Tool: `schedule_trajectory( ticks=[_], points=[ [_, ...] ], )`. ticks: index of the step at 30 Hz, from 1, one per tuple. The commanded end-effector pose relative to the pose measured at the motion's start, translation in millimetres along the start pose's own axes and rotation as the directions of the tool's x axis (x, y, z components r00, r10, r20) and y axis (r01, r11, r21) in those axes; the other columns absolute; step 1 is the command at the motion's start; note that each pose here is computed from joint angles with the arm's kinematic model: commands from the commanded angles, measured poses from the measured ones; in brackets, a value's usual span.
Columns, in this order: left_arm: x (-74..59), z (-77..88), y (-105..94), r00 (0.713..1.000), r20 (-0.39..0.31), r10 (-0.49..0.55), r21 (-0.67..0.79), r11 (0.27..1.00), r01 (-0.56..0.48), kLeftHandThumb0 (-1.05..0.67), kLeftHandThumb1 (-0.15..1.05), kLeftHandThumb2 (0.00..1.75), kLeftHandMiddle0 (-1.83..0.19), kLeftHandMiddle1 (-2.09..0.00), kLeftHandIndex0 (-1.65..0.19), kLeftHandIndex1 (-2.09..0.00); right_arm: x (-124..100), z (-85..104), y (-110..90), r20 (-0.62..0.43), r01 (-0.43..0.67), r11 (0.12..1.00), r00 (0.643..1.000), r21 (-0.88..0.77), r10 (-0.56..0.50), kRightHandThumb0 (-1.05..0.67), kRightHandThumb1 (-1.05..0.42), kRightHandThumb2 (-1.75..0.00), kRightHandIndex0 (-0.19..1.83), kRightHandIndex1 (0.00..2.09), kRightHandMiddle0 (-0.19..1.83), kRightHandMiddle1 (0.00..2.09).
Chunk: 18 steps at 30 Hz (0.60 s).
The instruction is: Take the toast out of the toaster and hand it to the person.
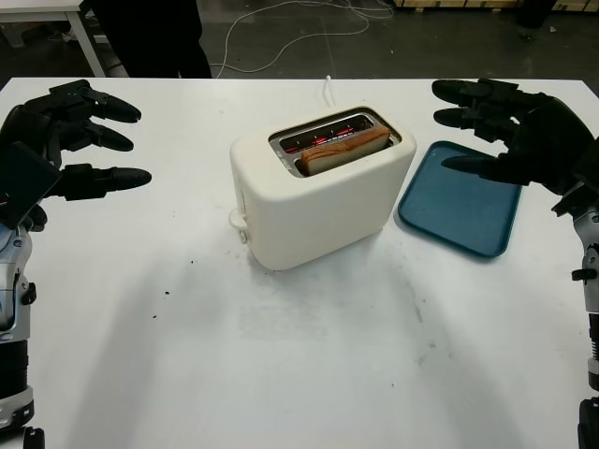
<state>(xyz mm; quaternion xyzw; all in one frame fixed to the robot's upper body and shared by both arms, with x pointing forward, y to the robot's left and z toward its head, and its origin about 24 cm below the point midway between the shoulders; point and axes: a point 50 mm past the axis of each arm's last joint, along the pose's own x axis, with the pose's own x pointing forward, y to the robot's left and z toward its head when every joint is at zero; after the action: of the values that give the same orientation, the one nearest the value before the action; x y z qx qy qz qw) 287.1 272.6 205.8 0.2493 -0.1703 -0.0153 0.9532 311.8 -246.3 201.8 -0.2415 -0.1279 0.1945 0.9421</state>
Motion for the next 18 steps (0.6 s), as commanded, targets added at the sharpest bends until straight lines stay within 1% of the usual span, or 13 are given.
schedule_trajectory(
  ticks=[1,7,18],
  points=[
    [-3.0,-2.0,-2.2,1.000,-0.006,0.001,-0.001,1.000,-0.001,-1.05,0.52,0.00,-0.57,-1.04,-0.58,-0.90,-1.0,-0.7,-0.6,0.009,0.000,1.000,1.000,0.011,0.000,-0.69,-0.80,0.00,0.15,0.55,0.44,0.00],
    [-2.8,-1.5,-2.5,1.000,0.004,0.000,-0.006,1.000,0.000,-1.05,0.53,0.00,-0.58,-1.04,-0.59,-0.90,-1.1,-0.7,-0.5,0.009,-0.002,1.000,1.000,0.016,0.001,-0.68,-0.80,0.00,0.15,0.55,0.43,0.00],
    [-2.7,-1.6,-1.8,1.000,-0.005,-0.001,0.000,1.000,0.001,-1.05,0.52,0.00,-0.57,-1.03,-0.59,-0.89,-0.8,-0.2,-0.3,0.011,-0.001,1.000,1.000,0.010,0.001,-0.68,-0.80,0.00,0.14,0.56,0.42,0.00]
  ],
)
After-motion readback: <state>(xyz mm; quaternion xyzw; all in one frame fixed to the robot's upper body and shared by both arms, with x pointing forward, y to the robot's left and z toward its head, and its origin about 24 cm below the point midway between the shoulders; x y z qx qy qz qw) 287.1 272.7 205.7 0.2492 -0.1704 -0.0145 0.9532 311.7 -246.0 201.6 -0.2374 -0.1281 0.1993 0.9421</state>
